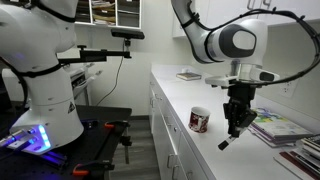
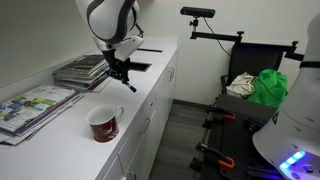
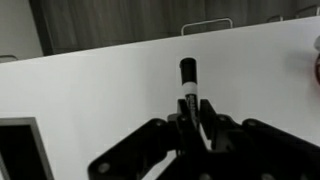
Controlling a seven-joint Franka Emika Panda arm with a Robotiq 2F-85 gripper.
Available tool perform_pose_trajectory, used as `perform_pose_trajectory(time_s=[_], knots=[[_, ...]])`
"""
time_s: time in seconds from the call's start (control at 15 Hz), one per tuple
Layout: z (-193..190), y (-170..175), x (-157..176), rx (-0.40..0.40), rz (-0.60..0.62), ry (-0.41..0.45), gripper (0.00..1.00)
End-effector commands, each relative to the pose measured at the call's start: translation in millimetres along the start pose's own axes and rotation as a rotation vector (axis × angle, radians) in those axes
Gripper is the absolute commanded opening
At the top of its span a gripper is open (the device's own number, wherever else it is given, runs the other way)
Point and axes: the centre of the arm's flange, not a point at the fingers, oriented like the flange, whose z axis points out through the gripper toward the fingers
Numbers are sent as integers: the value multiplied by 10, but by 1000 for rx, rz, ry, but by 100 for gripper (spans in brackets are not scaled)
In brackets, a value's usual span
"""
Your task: Move the object from the red mug and put it on the table
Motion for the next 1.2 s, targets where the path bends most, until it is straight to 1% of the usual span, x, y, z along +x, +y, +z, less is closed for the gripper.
perform_pose_trajectory(time_s=[0.0,0.07,0.13,0.2,0.27,0.4,0.6,0.73,1.0,1.13], knots=[[5,-17,213,-39,1,-23,5],[2,-23,253,-51,1,-17,22],[-9,-22,287,-58,1,-17,37],[-20,-14,313,-74,7,-15,47],[-34,-2,335,-86,10,-11,49],[-71,30,361,-119,14,4,62],[-153,37,357,-163,23,31,86],[-235,14,318,-155,26,44,100],[-504,-59,175,-82,37,60,100],[-711,-119,70,-19,29,88,100]])
